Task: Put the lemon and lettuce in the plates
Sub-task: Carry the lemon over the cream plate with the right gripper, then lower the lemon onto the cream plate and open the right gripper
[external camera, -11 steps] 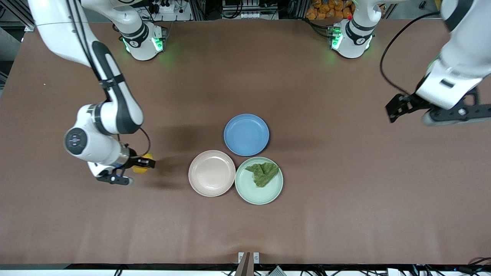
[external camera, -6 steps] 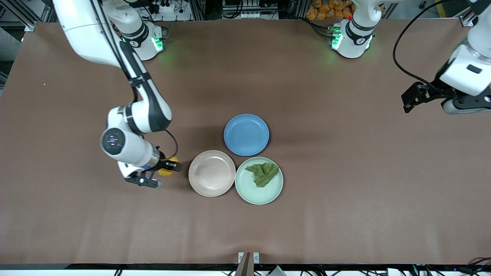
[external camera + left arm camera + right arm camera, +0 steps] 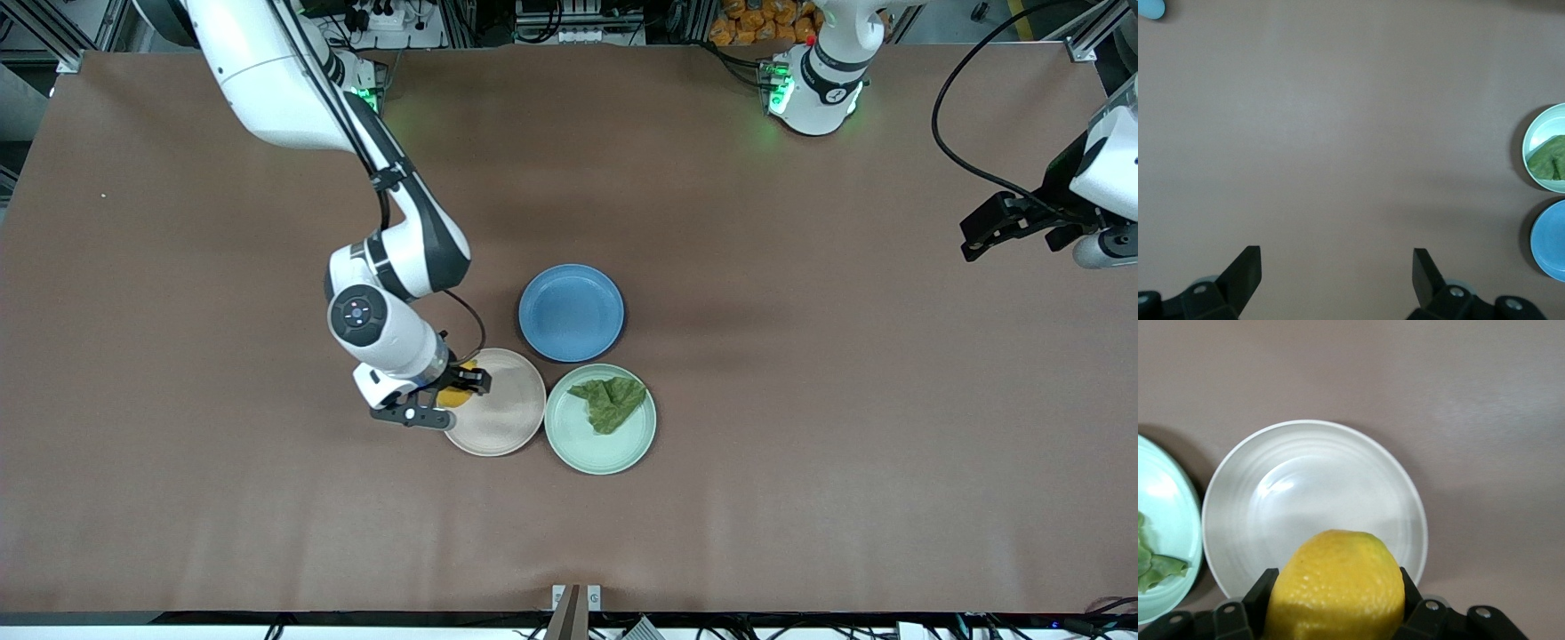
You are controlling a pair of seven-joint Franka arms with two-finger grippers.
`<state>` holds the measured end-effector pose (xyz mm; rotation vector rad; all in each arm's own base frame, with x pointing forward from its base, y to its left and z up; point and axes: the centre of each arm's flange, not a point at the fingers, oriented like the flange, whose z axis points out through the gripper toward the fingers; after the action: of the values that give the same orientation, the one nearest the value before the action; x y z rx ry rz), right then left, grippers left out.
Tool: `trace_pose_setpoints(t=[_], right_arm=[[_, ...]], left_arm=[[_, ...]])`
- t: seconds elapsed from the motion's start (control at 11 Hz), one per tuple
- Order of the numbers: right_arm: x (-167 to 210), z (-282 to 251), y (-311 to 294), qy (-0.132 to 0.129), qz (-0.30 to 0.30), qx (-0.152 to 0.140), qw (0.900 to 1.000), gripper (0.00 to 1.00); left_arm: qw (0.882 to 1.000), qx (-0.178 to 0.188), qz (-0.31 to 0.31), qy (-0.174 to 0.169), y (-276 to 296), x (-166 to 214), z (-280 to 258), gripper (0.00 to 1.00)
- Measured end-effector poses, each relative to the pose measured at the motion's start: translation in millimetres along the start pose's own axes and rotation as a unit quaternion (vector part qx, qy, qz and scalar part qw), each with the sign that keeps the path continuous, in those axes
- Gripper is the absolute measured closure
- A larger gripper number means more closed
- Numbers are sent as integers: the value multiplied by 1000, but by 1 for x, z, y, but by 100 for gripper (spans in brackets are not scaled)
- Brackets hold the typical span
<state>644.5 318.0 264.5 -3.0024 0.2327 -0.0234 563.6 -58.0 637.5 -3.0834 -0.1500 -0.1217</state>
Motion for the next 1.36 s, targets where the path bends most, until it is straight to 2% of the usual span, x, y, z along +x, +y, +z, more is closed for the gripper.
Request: trace_pose_setpoints(t=[0.45, 1.0, 1.09, 1.27, 1.36], right_arm=[[-12, 52, -17, -18, -26, -14, 999, 26], [-15, 80, -26, 6, -34, -4, 999, 25], [-15, 82, -26, 9, -34, -4, 999, 21], [-13, 81, -25, 10, -34, -3, 999, 0], [-13, 81, -26, 11, -34, -3, 999, 0]], left_arm=[[1000, 1, 18, -15, -1, -4, -1, 0], [998, -20, 47, -23, 6, -7, -1, 0], [998, -22, 47, -24, 6, -7, -1, 0], [998, -22, 48, -24, 6, -7, -1, 0], [998, -22, 48, -24, 6, -7, -1, 0]])
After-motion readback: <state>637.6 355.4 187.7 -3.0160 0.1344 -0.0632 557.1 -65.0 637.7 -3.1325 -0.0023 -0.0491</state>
